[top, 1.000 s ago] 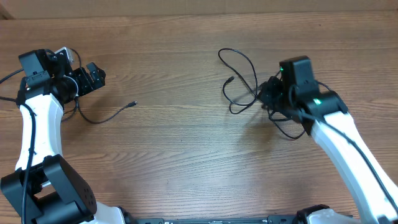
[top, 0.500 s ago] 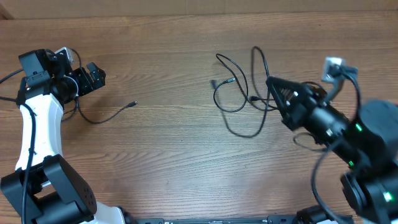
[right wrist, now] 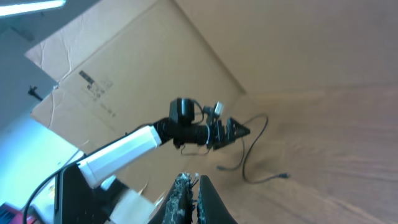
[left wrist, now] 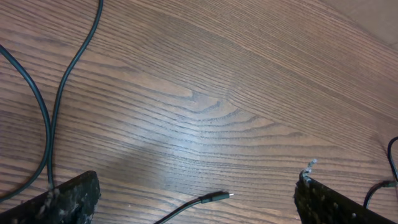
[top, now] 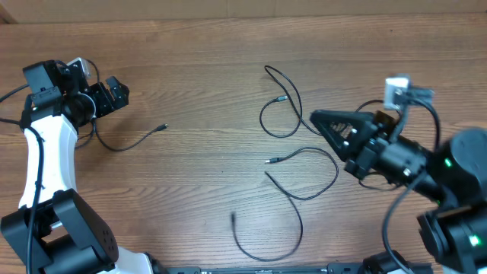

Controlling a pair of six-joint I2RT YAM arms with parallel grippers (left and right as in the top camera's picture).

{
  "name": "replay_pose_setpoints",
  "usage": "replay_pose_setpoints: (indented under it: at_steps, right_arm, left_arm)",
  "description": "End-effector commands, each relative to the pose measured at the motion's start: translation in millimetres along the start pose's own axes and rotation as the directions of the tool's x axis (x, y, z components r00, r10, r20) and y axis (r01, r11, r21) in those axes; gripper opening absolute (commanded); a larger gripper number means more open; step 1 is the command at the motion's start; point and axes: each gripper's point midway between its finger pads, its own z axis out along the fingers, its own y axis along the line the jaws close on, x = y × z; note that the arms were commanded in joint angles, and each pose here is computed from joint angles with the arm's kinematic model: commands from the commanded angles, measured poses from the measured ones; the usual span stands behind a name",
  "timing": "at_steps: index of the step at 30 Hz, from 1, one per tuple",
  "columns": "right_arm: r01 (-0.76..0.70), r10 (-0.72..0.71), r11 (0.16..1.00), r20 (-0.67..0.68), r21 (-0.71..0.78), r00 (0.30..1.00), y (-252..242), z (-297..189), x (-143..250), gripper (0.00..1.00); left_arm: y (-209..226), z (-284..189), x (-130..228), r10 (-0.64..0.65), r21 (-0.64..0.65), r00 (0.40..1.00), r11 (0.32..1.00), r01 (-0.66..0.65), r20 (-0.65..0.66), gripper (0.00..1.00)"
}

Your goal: Untangle cables

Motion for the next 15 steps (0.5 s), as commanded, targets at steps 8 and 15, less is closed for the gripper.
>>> replay_pose_setpoints:
  at_steps: [8,15]
  right_arm:
    - [-0.21,0.21,0.977,-0.26,0.029,0.942,-60,53,43,0.04]
    - [-0.333,0.398,0.912,-0.314,0.241,0.862,-139,86,76,0.04]
  left_arm:
    - [-2,2,1,-0.013,0.011,1.0,1.0,0.013,-0.005,1.0]
    - [-2,2,1,-0.013,0.011,1.0,1.0,0.013,-0.005,1.0]
